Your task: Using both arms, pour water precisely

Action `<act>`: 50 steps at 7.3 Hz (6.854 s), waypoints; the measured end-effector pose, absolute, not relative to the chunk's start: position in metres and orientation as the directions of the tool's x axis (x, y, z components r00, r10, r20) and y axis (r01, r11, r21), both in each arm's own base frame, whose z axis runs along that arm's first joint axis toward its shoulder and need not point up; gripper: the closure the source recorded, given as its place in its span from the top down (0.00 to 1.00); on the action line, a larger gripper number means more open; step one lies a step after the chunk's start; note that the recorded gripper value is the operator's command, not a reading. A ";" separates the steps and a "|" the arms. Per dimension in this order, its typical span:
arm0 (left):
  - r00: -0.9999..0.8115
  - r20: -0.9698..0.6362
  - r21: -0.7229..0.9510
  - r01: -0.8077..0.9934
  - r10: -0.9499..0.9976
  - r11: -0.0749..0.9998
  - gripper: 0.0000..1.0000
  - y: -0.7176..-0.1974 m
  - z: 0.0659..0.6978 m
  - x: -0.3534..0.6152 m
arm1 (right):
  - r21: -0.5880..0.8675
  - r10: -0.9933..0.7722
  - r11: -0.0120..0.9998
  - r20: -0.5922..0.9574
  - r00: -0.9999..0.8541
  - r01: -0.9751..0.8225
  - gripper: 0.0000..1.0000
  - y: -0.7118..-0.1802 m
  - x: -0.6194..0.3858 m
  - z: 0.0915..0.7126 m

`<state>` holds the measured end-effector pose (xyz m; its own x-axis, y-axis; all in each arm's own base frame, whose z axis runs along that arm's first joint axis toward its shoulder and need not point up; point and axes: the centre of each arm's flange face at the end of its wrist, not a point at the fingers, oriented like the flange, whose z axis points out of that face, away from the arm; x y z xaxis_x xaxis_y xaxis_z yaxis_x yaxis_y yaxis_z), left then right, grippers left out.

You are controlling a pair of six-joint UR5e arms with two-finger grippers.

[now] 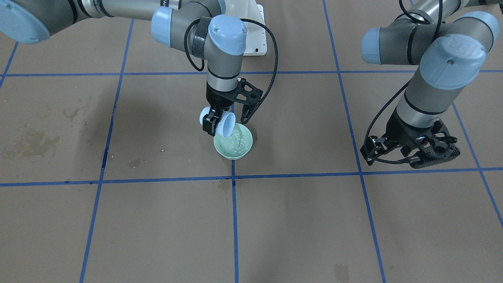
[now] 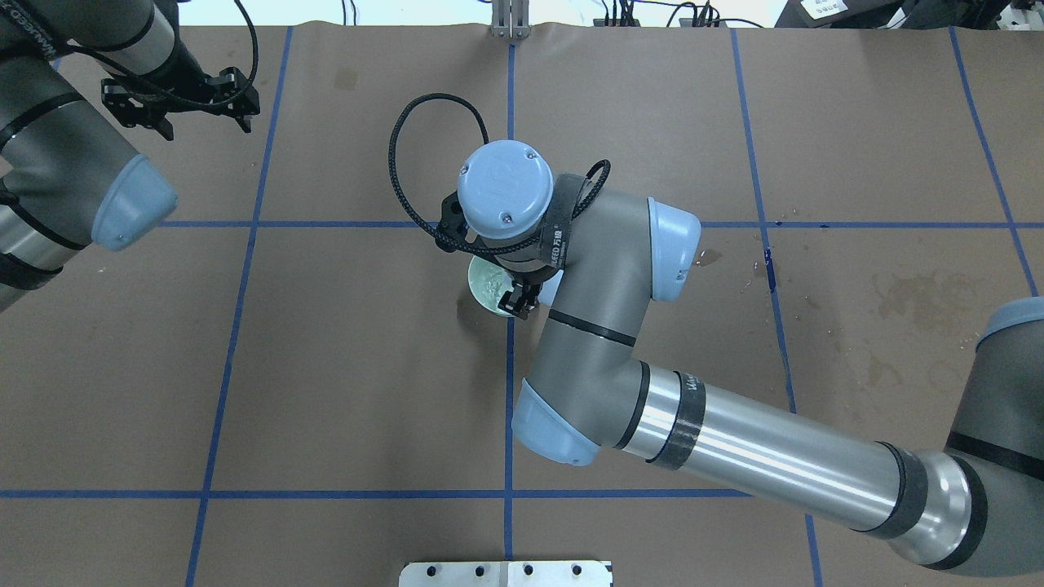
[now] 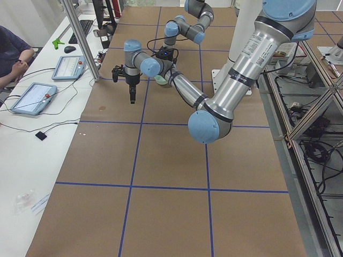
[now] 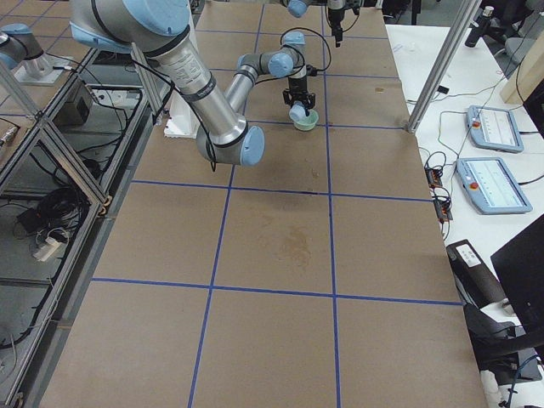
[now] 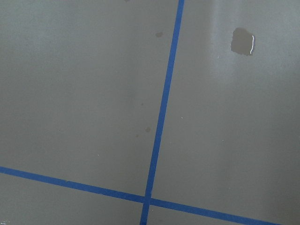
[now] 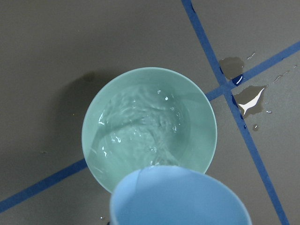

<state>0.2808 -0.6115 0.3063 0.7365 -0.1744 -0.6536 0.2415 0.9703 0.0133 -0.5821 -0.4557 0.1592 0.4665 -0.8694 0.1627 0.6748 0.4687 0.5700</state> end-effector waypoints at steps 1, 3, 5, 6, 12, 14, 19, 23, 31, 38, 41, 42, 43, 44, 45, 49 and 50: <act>0.737 -0.654 0.013 0.242 -0.174 0.970 1.00 -0.611 0.306 0.281 | 0.561 -0.870 0.469 0.161 0.466 0.682 0.00 -0.457 -0.587 0.159; 0.736 -0.654 0.014 0.242 -0.174 0.970 1.00 -0.611 0.306 0.281 | 0.553 -0.877 0.457 0.151 0.456 0.696 0.00 -0.458 -0.590 0.160; 0.735 -0.655 0.014 0.242 -0.175 0.970 1.00 -0.611 0.305 0.280 | 0.571 -0.879 0.450 0.148 0.453 0.687 0.00 -0.457 -0.585 0.159; 0.735 -0.655 0.014 0.243 -0.175 0.970 1.00 -0.611 0.305 0.280 | 0.593 -0.877 0.449 0.152 0.455 0.668 0.00 -0.455 -0.579 0.163; 0.721 -0.672 0.024 0.252 -0.171 0.967 1.00 -0.603 0.290 0.276 | 0.645 -0.576 0.735 0.431 0.695 0.210 0.00 -0.462 -0.392 0.219; 0.704 -0.688 0.019 0.260 -0.176 0.965 1.00 -0.597 0.279 0.273 | 0.556 -0.344 0.830 0.442 0.829 0.048 0.00 -0.471 -0.301 0.288; 0.685 -0.696 -0.011 0.288 -0.214 0.958 1.00 -0.589 0.267 0.273 | 0.481 0.396 0.724 0.298 0.869 -0.495 0.00 -0.414 -0.179 0.453; 0.683 -0.697 -0.016 0.291 -0.219 0.957 1.00 -0.588 0.266 0.275 | 0.546 0.626 0.448 0.374 0.685 -0.708 0.00 -0.384 -0.242 0.540; 0.681 -0.700 -0.012 0.290 -0.215 0.957 1.00 -0.586 0.263 0.275 | 0.538 0.788 0.333 0.292 0.542 -0.774 0.00 -0.338 -0.289 0.619; 0.683 -0.697 -0.015 0.289 -0.217 0.957 1.00 -0.582 0.257 0.272 | 0.565 0.846 0.357 0.143 0.514 -0.744 0.00 -0.312 -0.306 0.648; 0.684 -0.696 -0.016 0.288 -0.217 0.957 1.00 -0.582 0.257 0.272 | 0.564 0.852 0.347 0.144 0.503 -0.749 0.27 -0.311 -0.305 0.650; 0.684 -0.696 -0.016 0.288 -0.217 0.957 1.00 -0.582 0.257 0.272 | 0.565 0.857 0.335 0.150 0.493 -0.754 0.83 -0.311 -0.305 0.652; 0.684 -0.696 -0.016 0.288 -0.217 0.957 1.00 -0.582 0.257 0.272 | 0.571 0.863 0.321 0.153 0.482 -0.756 0.85 -0.310 -0.303 0.655; 0.684 -0.696 -0.016 0.288 -0.218 0.957 1.00 -0.582 0.257 0.272 | 0.583 0.867 0.308 0.153 0.474 -0.752 0.94 -0.309 -0.302 0.661; 0.684 -0.696 -0.016 0.288 -0.217 0.957 1.00 -0.582 0.257 0.272 | 0.594 0.870 0.299 0.153 0.469 -0.747 0.98 -0.307 -0.303 0.667; 0.684 -0.696 -0.017 0.289 -0.219 0.957 1.00 -0.582 0.258 0.272 | 0.611 0.873 0.274 0.167 0.459 -0.743 0.99 -0.305 -0.305 0.675; 0.684 -0.696 -0.018 0.288 -0.219 0.957 1.00 -0.582 0.258 0.272 | 0.616 0.872 0.276 0.163 0.461 -0.738 0.99 -0.305 -0.304 0.672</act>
